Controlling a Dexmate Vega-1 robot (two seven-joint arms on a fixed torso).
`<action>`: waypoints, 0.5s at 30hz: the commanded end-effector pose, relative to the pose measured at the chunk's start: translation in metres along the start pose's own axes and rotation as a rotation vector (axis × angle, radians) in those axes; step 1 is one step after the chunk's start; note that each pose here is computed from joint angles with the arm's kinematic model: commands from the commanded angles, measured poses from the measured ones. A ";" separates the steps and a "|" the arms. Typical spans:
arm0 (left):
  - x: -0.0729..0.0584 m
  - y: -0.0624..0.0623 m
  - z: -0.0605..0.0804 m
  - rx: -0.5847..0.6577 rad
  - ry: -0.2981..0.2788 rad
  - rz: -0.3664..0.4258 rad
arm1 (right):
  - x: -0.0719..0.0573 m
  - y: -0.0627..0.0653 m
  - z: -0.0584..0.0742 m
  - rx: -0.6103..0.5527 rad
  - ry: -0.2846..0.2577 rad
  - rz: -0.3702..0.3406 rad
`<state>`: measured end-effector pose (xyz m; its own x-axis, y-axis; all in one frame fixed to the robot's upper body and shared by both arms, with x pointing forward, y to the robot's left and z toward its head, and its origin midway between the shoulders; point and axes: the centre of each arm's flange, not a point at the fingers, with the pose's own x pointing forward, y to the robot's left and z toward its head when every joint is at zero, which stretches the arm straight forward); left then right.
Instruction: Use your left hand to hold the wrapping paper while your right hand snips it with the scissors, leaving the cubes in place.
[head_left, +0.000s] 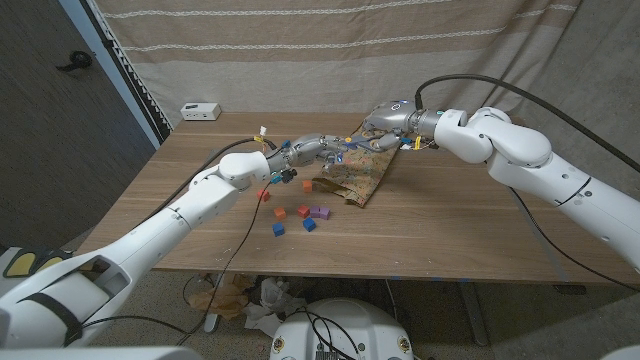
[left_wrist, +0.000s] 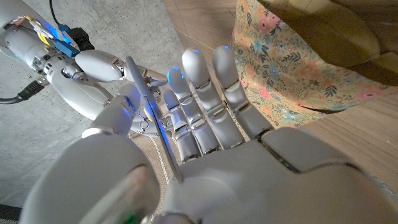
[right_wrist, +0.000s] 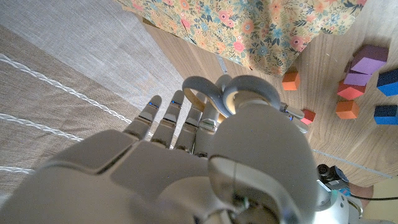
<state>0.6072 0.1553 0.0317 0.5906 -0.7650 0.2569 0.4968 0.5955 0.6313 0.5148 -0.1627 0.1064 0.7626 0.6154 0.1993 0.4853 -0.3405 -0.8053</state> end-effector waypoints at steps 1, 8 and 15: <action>-0.007 0.001 -0.001 0.073 0.014 -0.016 | 0.000 -0.003 -0.008 0.007 0.022 -0.013; -0.017 0.002 -0.003 0.025 -0.003 0.045 | 0.000 -0.002 -0.012 0.014 0.035 -0.014; -0.027 0.001 -0.012 -0.125 -0.128 0.142 | -0.006 -0.003 -0.026 0.082 0.069 -0.029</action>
<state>0.6017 0.1659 0.0250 0.5929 -0.7465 0.3020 0.4729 0.6263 0.6198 0.5177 -0.1706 0.1160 0.7692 0.5947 0.2339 0.4921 -0.3178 -0.8104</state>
